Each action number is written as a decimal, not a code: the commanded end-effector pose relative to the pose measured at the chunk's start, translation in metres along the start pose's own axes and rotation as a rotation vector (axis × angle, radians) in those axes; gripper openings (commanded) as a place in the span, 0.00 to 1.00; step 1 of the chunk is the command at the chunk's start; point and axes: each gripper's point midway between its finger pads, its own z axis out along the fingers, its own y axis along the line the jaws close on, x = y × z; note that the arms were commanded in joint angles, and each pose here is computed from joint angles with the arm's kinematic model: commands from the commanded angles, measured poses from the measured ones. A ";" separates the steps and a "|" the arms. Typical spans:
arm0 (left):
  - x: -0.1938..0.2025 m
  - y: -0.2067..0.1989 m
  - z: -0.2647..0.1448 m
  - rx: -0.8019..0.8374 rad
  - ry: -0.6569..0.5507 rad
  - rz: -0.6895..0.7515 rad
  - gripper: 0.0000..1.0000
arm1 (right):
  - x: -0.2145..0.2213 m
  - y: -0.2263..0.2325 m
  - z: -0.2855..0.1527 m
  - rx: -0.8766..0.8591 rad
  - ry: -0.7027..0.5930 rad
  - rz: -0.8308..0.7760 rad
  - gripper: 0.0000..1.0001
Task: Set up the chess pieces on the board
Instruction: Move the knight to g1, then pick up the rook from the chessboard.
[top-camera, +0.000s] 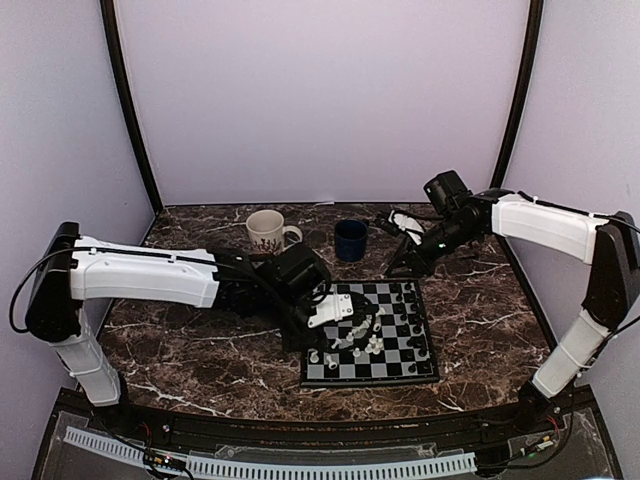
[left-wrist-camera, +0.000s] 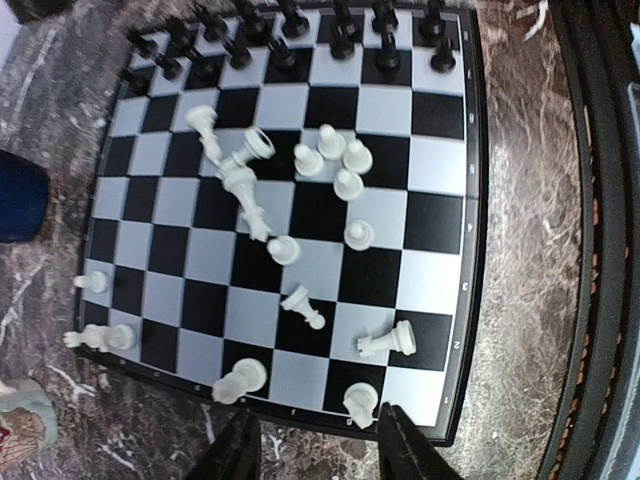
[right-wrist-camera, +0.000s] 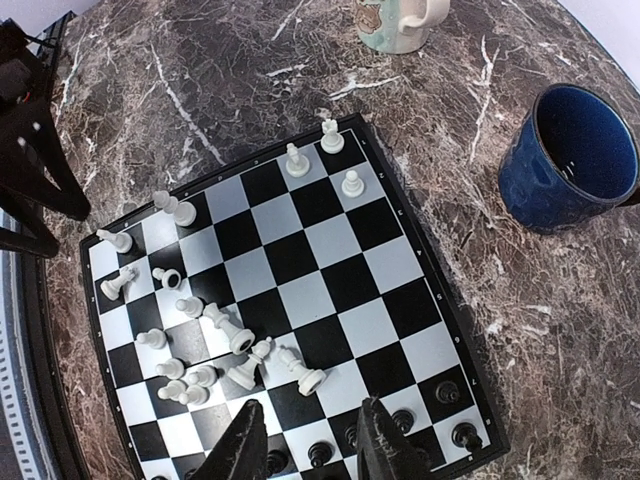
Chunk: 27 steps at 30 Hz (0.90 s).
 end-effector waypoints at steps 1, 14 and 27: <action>-0.018 0.022 -0.050 -0.085 -0.152 -0.081 0.42 | -0.022 0.019 -0.023 -0.022 -0.039 -0.024 0.33; 0.058 0.182 -0.144 -0.612 -0.412 -0.603 0.47 | -0.015 0.129 0.061 -0.117 0.170 -0.177 0.31; 0.083 0.194 -0.161 -0.677 -0.480 -0.649 0.49 | -0.001 0.167 0.122 -0.054 0.286 -0.225 0.37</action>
